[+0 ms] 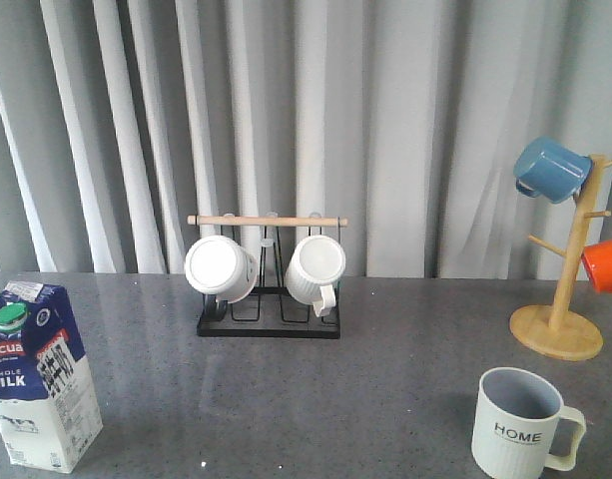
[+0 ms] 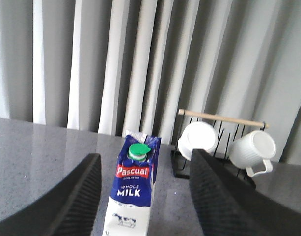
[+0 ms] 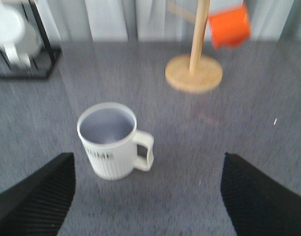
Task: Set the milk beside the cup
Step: 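Move the right gripper down to the white HOME mug's handle, then grasp the mug handle with the right gripper and slide it toward the table center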
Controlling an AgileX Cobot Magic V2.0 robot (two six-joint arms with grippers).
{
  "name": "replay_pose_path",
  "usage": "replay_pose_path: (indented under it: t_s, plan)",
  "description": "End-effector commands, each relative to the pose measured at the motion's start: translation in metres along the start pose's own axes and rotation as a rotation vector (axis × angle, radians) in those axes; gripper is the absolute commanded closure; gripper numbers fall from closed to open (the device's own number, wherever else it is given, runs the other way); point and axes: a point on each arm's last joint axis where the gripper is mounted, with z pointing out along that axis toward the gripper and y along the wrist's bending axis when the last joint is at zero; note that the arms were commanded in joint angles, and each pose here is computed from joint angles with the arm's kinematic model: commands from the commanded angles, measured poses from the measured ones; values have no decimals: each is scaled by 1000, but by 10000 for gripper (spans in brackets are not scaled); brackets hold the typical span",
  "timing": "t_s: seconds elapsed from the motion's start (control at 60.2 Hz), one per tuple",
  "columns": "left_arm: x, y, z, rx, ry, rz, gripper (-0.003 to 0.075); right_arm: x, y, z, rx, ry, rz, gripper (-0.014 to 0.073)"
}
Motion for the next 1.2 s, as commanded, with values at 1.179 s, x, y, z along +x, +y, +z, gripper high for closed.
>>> replay_pose_path:
  t_s: [1.179]
  plan:
    - [-11, -3, 7, 15, -32, 6, 322, 57, -15, 166, 49, 175, 57, 48]
